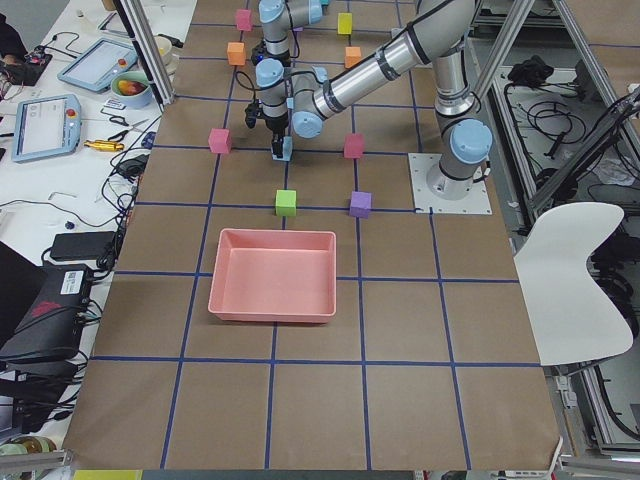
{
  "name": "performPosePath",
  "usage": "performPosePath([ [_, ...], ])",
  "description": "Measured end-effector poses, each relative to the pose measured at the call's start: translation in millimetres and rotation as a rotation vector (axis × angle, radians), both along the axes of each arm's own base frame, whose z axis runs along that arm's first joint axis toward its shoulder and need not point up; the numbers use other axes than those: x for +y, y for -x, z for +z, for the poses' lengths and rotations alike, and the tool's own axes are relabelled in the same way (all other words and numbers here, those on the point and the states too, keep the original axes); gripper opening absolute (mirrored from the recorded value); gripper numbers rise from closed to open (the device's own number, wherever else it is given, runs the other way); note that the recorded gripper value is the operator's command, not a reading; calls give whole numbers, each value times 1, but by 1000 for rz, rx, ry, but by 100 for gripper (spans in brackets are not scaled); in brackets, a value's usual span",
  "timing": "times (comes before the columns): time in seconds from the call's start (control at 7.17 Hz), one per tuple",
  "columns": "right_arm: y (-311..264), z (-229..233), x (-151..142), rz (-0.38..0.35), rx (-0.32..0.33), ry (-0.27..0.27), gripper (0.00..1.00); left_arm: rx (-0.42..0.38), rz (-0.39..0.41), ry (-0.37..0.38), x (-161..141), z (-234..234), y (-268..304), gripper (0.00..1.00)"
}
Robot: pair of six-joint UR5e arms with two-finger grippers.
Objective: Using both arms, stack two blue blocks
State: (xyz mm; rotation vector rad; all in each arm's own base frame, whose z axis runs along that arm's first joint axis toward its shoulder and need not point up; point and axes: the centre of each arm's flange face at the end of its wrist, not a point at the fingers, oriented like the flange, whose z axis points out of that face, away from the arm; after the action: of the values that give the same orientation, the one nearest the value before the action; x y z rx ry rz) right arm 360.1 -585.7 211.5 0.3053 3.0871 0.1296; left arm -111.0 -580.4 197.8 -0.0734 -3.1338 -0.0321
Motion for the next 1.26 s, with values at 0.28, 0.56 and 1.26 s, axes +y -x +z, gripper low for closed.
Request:
performPosePath([
  [0.28, 1, 2, 1, 3, 6, -4, 100, 4, -2, 31, -3, 8, 0, 100],
  [0.56, 8, 28, -1, -2, -4, 24, 100, 17, -10, 49, -2, 20, 5, 100],
  [1.26, 155, 179, -13, 28, -14, 50, 100, 20, -14, 12, 6, 5, 7, 0],
])
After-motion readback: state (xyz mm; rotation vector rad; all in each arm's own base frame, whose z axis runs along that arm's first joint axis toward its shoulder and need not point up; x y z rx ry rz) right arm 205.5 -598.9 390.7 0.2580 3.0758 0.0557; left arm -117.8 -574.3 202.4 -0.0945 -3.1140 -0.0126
